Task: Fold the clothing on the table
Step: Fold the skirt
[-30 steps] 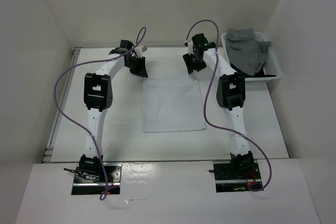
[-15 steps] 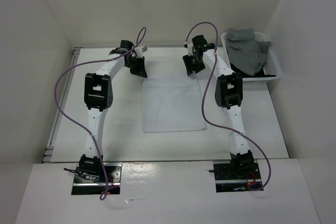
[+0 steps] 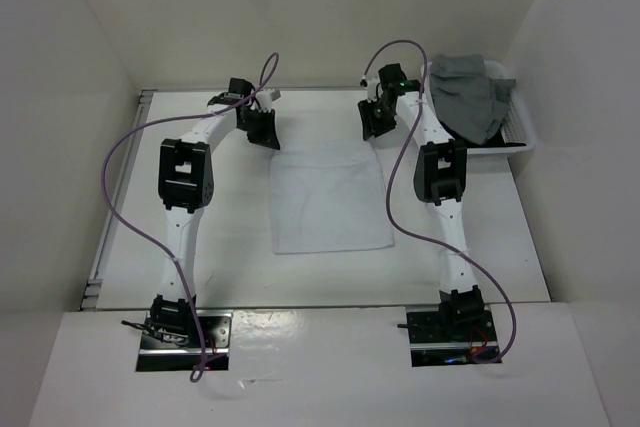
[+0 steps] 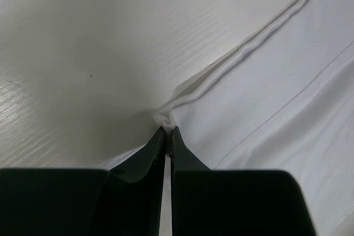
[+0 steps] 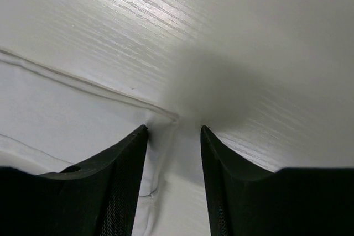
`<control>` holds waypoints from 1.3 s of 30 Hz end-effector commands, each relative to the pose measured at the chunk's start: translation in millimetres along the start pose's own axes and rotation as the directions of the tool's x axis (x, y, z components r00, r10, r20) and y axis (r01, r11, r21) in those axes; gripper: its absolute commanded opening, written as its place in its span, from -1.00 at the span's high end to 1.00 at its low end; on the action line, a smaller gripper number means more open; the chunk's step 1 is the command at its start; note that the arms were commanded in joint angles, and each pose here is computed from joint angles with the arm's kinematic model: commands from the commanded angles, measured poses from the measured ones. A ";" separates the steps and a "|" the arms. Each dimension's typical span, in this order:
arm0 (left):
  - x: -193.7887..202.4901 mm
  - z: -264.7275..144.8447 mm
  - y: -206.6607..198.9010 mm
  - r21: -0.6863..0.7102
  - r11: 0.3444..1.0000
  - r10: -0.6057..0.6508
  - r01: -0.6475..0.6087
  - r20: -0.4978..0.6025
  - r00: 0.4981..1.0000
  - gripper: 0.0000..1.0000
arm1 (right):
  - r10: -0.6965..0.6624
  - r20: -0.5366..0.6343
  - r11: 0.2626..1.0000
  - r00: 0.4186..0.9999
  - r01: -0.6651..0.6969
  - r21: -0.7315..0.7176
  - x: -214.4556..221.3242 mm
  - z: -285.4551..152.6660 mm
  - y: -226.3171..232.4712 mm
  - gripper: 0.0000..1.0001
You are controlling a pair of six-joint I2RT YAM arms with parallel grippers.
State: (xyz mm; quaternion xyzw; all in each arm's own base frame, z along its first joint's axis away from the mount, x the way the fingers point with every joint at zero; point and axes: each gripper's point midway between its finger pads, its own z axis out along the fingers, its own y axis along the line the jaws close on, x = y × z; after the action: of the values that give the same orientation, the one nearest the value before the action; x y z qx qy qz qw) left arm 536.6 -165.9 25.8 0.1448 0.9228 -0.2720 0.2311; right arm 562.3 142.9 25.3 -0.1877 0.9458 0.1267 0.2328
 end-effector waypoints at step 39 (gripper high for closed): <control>-76.1 -63.8 13.0 -0.157 0.977 0.164 -0.145 0.114 0.980 1.00 | -0.068 0.151 0.993 0.986 0.052 0.107 -59.7 -65.8 19.8 1.00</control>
State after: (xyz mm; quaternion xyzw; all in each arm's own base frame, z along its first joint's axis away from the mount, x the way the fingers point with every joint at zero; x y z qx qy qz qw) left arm 572.8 -145.3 98.0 0.1768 0.9113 -0.2130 0.3046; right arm 559.6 160.2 44.1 -0.2068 0.9403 0.1221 0.2410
